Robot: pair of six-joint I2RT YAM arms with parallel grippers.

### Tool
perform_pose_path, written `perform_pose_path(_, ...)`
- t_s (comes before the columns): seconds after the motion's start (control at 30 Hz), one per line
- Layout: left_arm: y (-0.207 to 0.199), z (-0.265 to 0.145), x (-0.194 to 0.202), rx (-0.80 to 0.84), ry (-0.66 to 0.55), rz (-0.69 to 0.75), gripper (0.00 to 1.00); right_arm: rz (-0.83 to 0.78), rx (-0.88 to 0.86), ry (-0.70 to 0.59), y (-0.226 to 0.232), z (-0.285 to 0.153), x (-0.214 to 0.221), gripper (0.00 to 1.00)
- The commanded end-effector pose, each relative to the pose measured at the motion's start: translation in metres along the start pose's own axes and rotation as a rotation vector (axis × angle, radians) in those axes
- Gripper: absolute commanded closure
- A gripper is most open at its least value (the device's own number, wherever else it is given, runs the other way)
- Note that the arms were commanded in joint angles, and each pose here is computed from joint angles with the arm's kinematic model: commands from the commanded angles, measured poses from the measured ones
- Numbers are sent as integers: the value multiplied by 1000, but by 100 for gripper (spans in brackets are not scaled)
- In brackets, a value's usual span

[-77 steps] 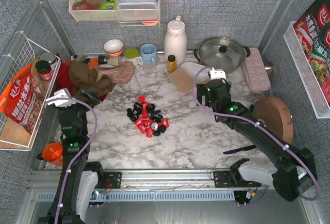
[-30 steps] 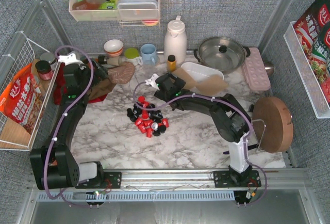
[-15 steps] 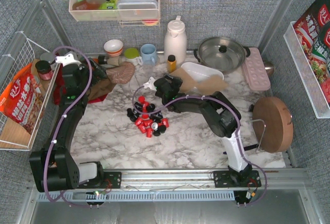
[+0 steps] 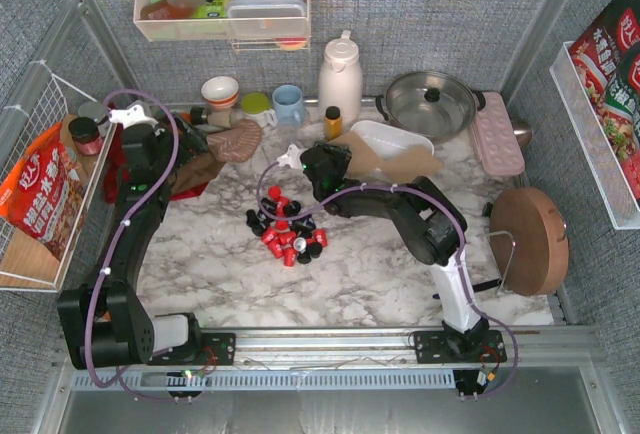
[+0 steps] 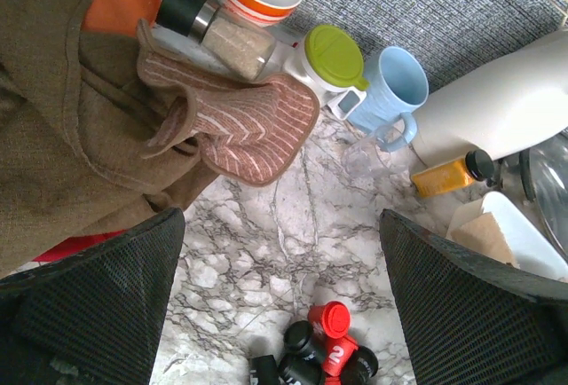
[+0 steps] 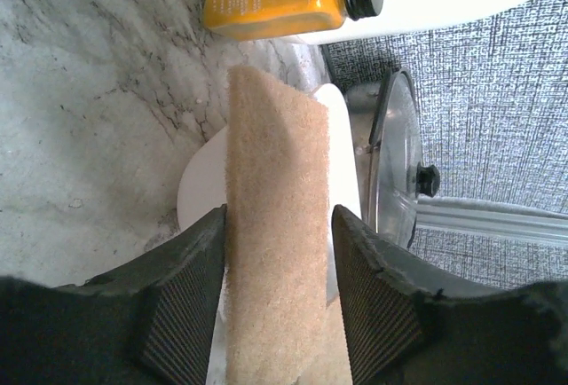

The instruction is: Mix the coffee capsules in the storage basket

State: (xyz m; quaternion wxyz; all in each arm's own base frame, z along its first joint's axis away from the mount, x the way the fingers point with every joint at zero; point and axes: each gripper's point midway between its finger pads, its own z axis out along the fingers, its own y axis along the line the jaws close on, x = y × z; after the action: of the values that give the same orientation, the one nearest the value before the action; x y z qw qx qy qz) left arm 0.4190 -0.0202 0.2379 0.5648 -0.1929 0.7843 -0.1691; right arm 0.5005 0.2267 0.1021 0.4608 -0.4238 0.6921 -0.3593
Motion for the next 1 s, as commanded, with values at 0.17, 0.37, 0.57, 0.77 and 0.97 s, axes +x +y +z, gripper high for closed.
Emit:
perform_pose_path(0.17, 0, 1, 1, 1, 6, -12, 1, 12, 44, -17, -17, -2, -4, 63)
perform_pose_path(0.37, 0, 2, 3, 3, 12, -16, 1, 21, 65, -21, -28, -6, -6, 100)
perform_pose_path(0.57, 0, 2, 4, 3, 15, -16, 1, 36, 105, -40, -57, -19, -14, 100)
perform_pose_path(0.77, -2, 4, 7, 20, 23, -15, 1, 131, 125, -72, -100, -46, -24, 100)
perform_pose_path(0.97, -16, 3, 13, 131, 20, 4, 1, 366, -139, -153, -101, -97, -28, 100)
